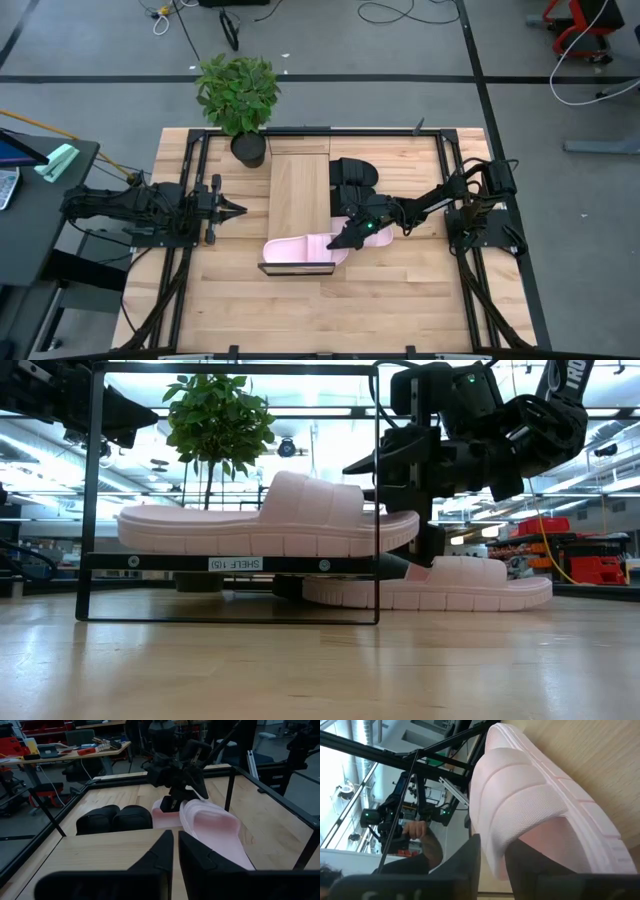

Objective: Pick and place slides into the shelf
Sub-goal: Put the bottom pink slipper on the shelf

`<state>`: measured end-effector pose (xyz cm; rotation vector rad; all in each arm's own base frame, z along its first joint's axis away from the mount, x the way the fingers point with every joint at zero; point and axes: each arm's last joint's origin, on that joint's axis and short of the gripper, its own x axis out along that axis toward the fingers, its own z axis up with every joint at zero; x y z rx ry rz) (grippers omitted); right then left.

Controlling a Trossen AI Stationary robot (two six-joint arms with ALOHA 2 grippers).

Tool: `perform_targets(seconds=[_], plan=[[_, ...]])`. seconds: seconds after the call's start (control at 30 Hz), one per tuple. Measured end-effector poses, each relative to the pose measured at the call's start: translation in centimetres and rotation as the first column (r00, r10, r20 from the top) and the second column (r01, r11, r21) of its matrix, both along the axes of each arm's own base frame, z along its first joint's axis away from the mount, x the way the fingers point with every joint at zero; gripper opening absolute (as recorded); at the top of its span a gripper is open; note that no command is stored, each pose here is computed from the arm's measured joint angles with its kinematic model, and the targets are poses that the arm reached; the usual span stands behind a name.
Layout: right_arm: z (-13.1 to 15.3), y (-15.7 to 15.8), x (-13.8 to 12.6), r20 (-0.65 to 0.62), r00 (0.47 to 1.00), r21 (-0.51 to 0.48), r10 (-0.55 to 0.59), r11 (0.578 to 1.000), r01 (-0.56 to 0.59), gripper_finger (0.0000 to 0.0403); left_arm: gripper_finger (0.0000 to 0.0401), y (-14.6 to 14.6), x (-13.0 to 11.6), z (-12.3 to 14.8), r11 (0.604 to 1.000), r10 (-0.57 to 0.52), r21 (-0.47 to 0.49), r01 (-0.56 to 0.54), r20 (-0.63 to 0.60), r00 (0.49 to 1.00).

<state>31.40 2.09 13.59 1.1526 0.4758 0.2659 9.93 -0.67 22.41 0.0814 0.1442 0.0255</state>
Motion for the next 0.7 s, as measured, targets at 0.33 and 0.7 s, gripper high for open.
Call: perform_targets(seconds=[0.33,0.7], plan=[[-0.05,0.05,-0.04,0.009,1.000,-0.025,0.024,0.999,-0.023,0.0122,0.0037,0.00,0.00,0.00,1.000,0.000,0.000,0.000,0.000,1.000],[-0.16,0.09,-0.08,0.005,0.999,-0.037,0.041,0.998,-0.041,0.0170,0.0040,0.00,0.00,0.00,1.000,0.000,0.000,0.000,0.000,1.000]])
